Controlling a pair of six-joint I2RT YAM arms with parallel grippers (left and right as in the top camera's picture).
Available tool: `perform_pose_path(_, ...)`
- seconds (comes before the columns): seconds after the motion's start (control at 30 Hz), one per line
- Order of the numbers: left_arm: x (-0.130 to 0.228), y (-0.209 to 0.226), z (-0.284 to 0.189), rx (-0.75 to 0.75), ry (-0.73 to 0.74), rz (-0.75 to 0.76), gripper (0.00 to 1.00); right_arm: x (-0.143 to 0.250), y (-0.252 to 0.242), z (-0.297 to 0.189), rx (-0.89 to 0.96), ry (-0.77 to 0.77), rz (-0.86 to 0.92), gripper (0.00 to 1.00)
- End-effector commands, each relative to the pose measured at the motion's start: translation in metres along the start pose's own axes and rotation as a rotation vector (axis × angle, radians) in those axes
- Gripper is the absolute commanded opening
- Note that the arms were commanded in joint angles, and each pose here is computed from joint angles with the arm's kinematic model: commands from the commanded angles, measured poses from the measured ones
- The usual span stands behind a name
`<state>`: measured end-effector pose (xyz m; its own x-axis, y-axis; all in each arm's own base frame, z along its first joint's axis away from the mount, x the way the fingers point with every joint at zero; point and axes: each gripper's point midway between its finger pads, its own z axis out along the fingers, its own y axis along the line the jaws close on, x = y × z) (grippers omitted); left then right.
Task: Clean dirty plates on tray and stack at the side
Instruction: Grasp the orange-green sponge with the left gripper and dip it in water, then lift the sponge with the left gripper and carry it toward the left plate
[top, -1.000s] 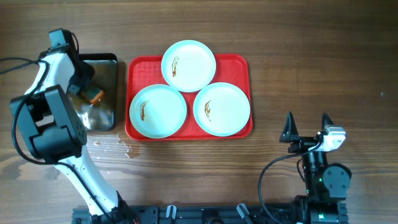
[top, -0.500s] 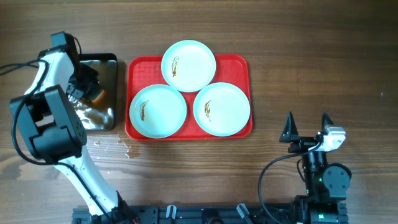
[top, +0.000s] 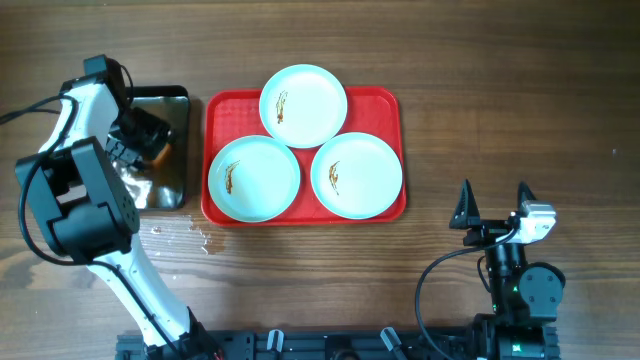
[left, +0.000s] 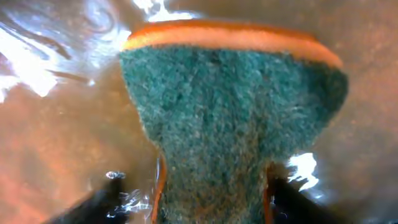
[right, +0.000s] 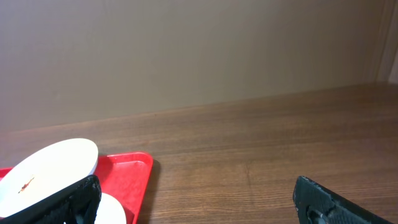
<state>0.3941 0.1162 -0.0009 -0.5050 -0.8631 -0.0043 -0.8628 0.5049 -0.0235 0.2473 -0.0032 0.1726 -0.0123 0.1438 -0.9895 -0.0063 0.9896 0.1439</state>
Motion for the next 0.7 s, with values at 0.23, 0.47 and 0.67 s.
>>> perform_pose_path(0.23,0.012,-0.009,0.01,0.018,0.037,0.019,0.04,-0.002,-0.002,0.0,0.011,-0.008,-0.013,1.0)
perform_pose_path(0.47,-0.009,-0.011,0.01,0.014,-0.061,0.017,0.98,-0.002,-0.002,0.0,0.011,-0.008,-0.013,1.0)
perform_pose_path(0.67,-0.012,-0.008,0.007,-0.002,-0.08,0.016,0.04,-0.002,-0.002,0.0,0.011,-0.008,-0.012,1.0)
